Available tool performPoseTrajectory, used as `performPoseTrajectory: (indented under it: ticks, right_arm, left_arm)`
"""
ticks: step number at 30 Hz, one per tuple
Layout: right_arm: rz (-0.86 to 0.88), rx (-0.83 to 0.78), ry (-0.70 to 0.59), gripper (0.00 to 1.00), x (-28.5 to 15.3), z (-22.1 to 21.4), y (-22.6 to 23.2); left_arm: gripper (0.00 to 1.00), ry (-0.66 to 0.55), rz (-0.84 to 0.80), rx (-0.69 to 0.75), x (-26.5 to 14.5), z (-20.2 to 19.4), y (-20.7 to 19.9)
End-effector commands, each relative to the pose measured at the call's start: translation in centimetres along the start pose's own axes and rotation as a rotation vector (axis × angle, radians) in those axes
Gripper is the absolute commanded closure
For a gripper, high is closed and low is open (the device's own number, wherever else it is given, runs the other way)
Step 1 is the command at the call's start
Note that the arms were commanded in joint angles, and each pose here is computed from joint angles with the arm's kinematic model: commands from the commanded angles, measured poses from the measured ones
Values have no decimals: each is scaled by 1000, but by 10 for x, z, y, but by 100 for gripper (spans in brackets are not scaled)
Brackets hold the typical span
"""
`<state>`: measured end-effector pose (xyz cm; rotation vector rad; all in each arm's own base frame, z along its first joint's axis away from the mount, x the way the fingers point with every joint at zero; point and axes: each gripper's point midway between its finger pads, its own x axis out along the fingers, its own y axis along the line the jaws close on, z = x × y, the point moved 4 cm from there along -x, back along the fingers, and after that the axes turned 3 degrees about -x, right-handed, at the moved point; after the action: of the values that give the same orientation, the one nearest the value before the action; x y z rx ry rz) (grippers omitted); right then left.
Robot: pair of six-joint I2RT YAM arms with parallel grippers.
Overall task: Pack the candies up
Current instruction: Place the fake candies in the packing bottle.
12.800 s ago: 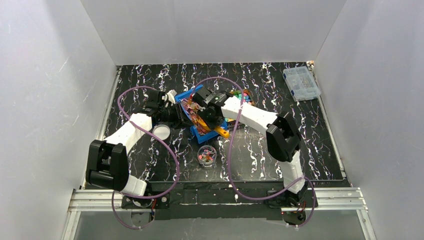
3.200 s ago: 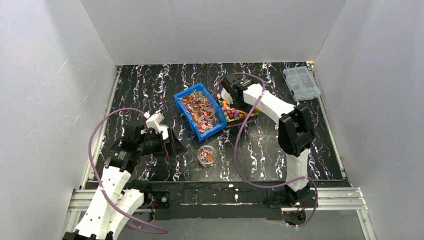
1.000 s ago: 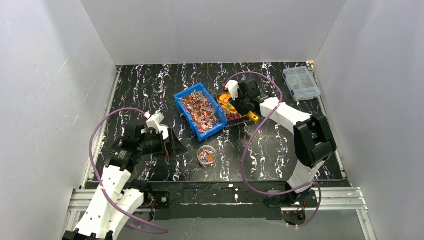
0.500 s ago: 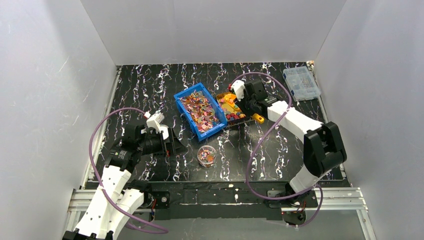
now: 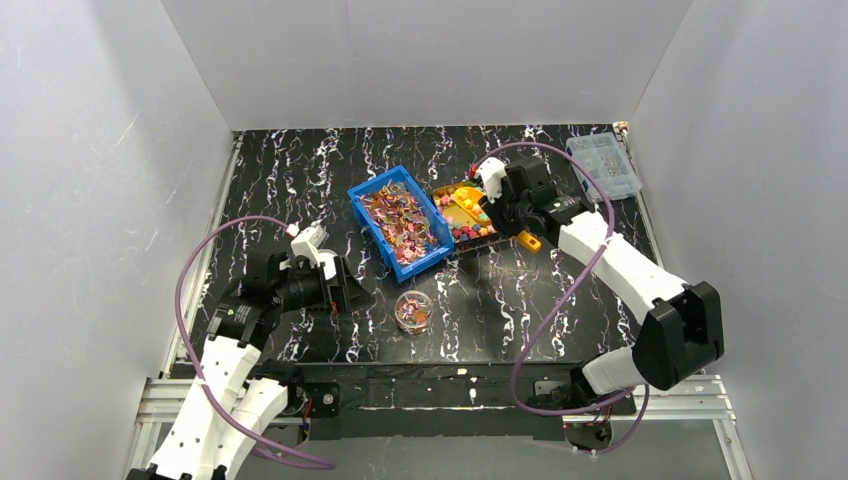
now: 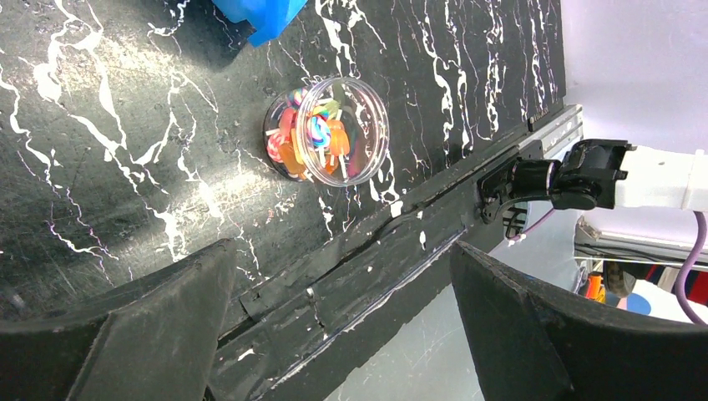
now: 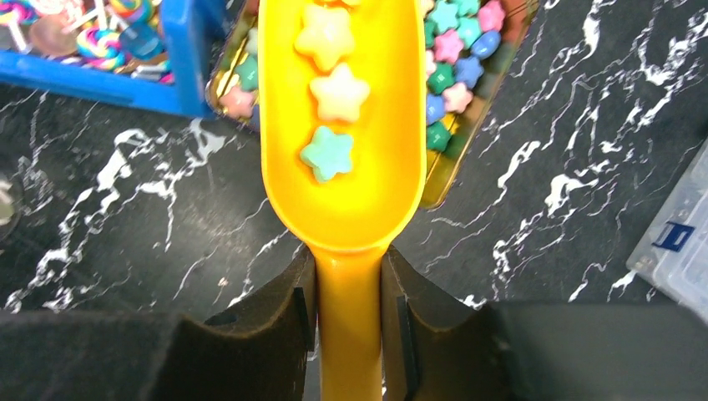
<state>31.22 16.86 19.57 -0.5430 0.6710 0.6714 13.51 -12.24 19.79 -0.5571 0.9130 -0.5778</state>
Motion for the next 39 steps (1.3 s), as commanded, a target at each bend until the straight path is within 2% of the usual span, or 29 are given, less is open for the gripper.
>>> performPoseTrajectory:
  ticks: [1,7,15,22,39]
  right_arm:
    - [37,12,-40,99,-34,14,15]
    - [78,-51,-66,99,-62,25,59]
    - [125,-47,-73,99,-88,33,109]
    - [173,-61,-34,99,-103,34,150]
    - [234,-100,194,99,-112,-3,208]
  left_arm:
    - [2,3,-15,12,0,-3,-1]
    - [2,-5,-12,13,-1,-2,-1]
    - [2,-14,-12,16,-2,-2,-1]
    - [2,-31,-15,27,-4,-2,-2]
    - [2,-60,-1,35,-7,0,-2]
